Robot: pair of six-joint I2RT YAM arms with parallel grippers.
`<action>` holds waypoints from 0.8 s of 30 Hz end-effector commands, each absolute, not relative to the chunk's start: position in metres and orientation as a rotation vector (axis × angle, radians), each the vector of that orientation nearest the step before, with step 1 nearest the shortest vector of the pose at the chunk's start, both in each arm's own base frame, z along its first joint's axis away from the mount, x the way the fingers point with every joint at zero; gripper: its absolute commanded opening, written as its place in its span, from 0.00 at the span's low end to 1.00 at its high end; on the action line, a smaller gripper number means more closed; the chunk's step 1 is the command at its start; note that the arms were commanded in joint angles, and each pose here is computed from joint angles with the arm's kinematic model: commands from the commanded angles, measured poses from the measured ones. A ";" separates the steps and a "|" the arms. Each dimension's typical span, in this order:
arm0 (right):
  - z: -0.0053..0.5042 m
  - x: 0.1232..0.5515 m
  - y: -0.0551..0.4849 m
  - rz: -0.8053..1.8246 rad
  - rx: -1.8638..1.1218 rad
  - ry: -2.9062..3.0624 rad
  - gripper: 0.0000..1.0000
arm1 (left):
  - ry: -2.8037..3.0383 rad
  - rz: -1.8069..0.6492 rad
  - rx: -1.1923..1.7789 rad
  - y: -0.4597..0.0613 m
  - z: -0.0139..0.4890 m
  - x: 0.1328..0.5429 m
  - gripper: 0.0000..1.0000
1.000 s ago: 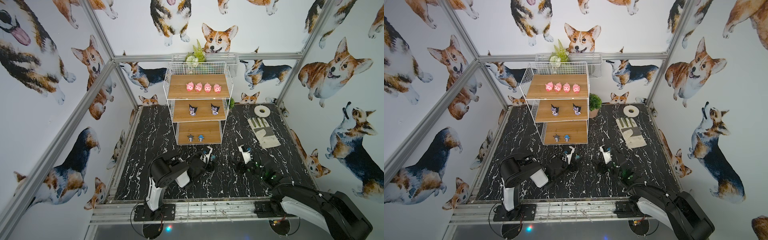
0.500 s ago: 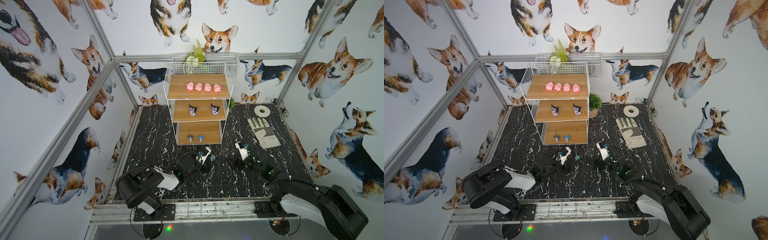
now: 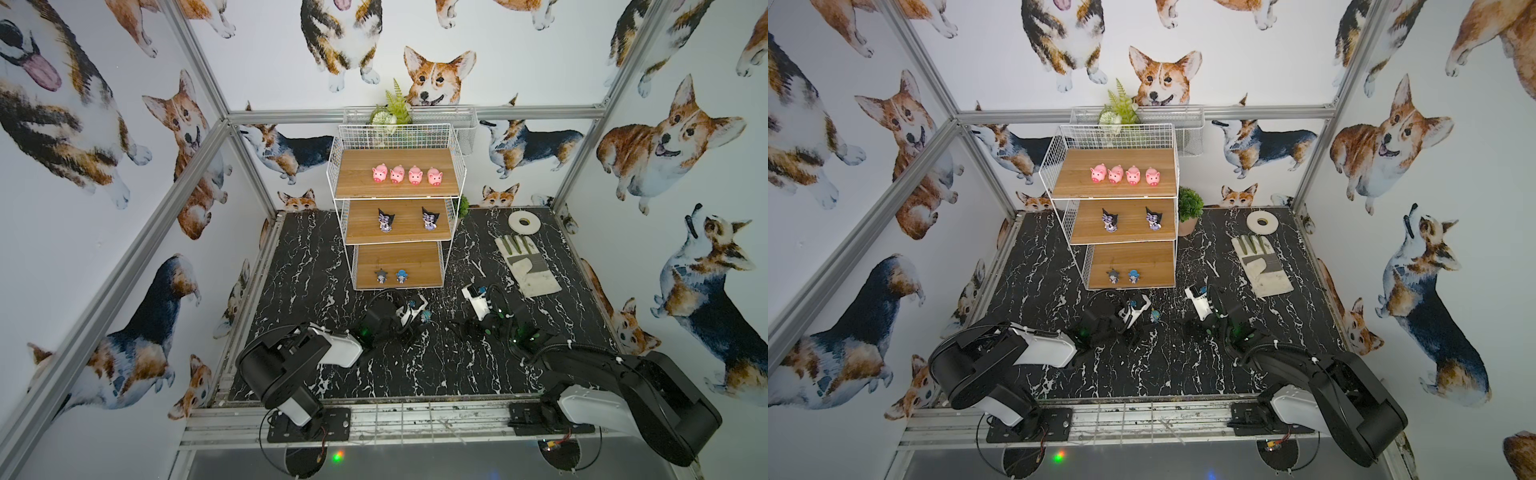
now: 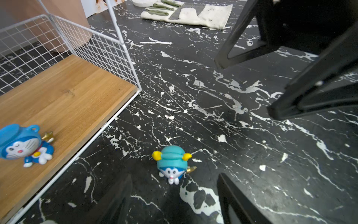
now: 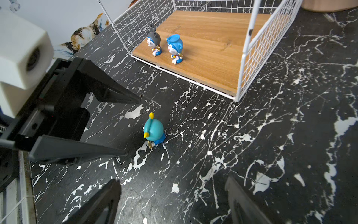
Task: Organize plastic toys on shelves
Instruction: Pick up the plastic toy at the center of the board.
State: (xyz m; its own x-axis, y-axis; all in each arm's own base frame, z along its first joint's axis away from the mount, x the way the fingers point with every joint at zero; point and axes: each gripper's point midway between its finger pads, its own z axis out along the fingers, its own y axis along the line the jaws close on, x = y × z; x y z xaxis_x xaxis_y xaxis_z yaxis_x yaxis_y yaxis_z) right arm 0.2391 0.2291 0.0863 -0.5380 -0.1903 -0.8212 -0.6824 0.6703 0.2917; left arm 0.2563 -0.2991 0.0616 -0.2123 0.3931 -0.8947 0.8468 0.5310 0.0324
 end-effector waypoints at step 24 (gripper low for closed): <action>0.086 0.239 0.236 0.798 -0.713 2.060 0.89 | 1.763 -0.660 1.059 -0.322 0.059 0.274 0.61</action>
